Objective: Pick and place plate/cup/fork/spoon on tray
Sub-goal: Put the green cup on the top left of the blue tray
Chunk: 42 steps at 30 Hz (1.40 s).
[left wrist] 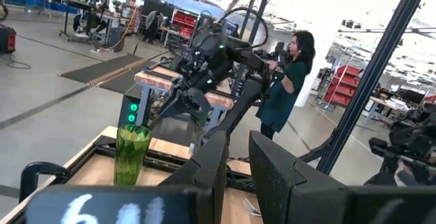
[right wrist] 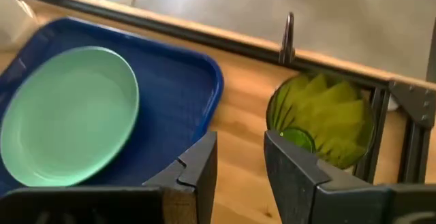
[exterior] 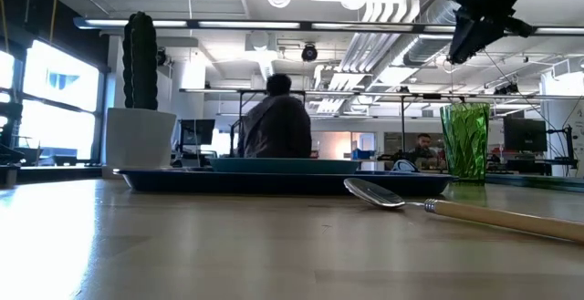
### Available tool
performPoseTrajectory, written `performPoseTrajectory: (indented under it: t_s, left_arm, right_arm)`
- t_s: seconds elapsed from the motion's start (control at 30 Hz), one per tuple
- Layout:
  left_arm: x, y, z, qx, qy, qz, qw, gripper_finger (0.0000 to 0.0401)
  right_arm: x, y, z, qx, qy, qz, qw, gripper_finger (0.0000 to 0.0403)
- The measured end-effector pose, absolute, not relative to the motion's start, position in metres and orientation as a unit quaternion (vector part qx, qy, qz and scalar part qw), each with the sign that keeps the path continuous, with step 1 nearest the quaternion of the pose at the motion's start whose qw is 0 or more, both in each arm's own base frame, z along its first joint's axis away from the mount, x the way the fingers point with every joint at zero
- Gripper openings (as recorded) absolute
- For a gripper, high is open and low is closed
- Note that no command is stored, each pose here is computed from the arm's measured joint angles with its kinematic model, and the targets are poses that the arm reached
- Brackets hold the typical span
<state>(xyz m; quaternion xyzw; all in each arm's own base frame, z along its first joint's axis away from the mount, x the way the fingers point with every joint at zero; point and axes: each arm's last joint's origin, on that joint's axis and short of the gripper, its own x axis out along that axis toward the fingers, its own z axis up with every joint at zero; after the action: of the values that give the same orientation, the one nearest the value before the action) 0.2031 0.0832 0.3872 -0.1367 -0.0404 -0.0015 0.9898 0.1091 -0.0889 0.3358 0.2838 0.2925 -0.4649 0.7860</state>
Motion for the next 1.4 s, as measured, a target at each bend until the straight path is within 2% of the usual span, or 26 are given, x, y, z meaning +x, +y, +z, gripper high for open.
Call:
performPoseTrajectory:
  t_s: [0.1,0.43,0.63,1.03,1.2,1.4]
  left_arm:
    - [0.203,0.083,0.387,-0.137,-0.040,-0.002,0.990,0.0056]
    - [0.203,0.083,0.387,-0.137,-0.039,-0.001,0.990,0.0056]
    - [0.203,0.083,0.387,-0.138,-0.039,-0.001,0.990,0.0056]
    - [0.203,0.083,0.385,-0.143,-0.028,0.001,0.989,0.0055]
    - [0.203,0.083,0.384,-0.143,-0.027,0.001,0.989,0.0056]
    - [0.203,0.083,0.384,-0.143,-0.027,0.001,0.989,0.0055]
  right_arm:
    - [0.110,-0.097,0.331,0.292,0.316,-0.466,0.773,0.0122]
    - [0.121,-0.120,0.313,0.310,0.372,-0.475,0.735,0.0192]
    - [0.132,-0.135,0.299,0.315,0.415,-0.475,0.710,0.0193]
    - [0.150,-0.152,0.275,0.293,0.486,-0.447,0.692,0.0192]
    - [0.156,-0.158,0.265,0.294,0.509,-0.441,0.678,0.0169]
    - [0.158,-0.160,0.261,0.303,0.512,-0.445,0.669,0.0091]
